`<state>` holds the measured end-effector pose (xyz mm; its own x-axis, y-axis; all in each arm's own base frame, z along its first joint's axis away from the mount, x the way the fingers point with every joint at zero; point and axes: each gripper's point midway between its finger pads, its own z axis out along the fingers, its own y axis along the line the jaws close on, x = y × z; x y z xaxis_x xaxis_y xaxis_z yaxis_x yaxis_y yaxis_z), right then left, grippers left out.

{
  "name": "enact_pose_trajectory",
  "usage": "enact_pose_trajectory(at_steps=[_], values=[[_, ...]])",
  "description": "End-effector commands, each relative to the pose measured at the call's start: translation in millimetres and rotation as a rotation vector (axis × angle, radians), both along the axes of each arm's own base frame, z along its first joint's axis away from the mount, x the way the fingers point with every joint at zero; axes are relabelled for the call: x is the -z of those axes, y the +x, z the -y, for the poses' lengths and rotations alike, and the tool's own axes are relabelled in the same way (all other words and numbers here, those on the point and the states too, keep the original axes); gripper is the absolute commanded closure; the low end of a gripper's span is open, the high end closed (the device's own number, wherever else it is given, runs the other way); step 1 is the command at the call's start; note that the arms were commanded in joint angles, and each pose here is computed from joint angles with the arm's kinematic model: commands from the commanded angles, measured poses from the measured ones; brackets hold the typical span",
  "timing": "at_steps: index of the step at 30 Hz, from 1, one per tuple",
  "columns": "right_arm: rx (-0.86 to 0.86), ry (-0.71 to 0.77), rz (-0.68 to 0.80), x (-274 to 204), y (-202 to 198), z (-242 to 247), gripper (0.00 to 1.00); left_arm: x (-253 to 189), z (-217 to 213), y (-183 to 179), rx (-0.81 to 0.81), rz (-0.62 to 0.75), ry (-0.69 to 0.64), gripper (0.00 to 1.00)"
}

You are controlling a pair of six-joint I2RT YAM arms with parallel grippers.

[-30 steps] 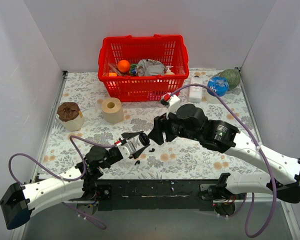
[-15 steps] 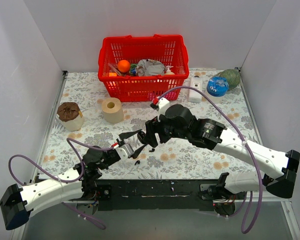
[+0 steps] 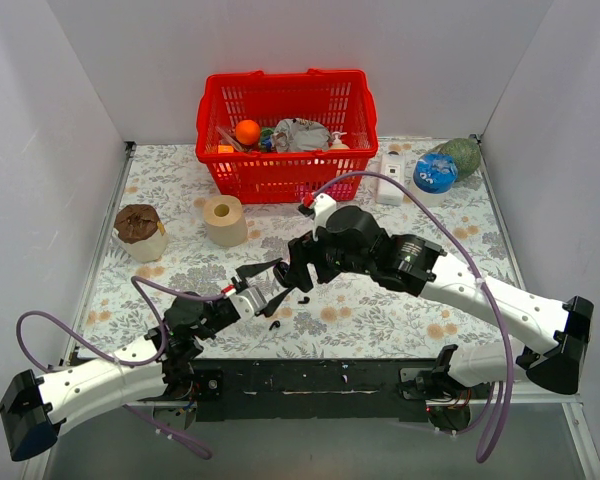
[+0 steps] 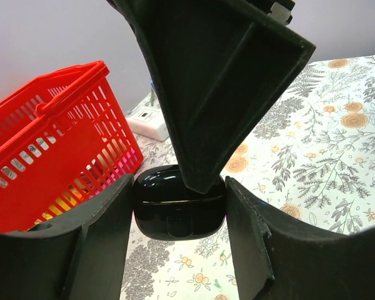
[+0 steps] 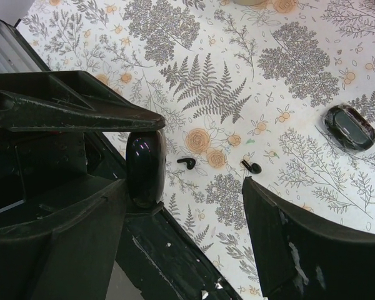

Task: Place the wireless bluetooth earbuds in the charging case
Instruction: Open the charging case.

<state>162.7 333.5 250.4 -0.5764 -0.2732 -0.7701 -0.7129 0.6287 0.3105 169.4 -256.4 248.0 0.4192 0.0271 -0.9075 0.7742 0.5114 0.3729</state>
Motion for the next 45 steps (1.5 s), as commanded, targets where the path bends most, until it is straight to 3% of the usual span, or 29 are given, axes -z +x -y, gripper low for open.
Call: enact_pose_trajectory(at_steps=[1, 17, 27, 33, 45], values=[[0.029, 0.032, 0.029, -8, 14, 1, 0.20, -23, -2, -3, 0.004, 0.026, -0.044, 1.00], [0.097, 0.019, 0.020, 1, 26, 22, 0.22, -24, -6, -3, -0.009, 0.023, -0.056, 1.00], [0.056, 0.148, 0.067, -32, 22, 15, 0.24, -19, -7, -2, -0.017, 0.012, -0.052, 1.00], [-0.032, 0.248, 0.085, -57, 7, 2, 0.13, -16, -6, -1, -0.021, 0.008, -0.044, 1.00], [-0.073, 0.104, 0.086, -33, 2, -18, 0.17, -14, -4, 1, -0.020, 0.001, -0.037, 1.00]])
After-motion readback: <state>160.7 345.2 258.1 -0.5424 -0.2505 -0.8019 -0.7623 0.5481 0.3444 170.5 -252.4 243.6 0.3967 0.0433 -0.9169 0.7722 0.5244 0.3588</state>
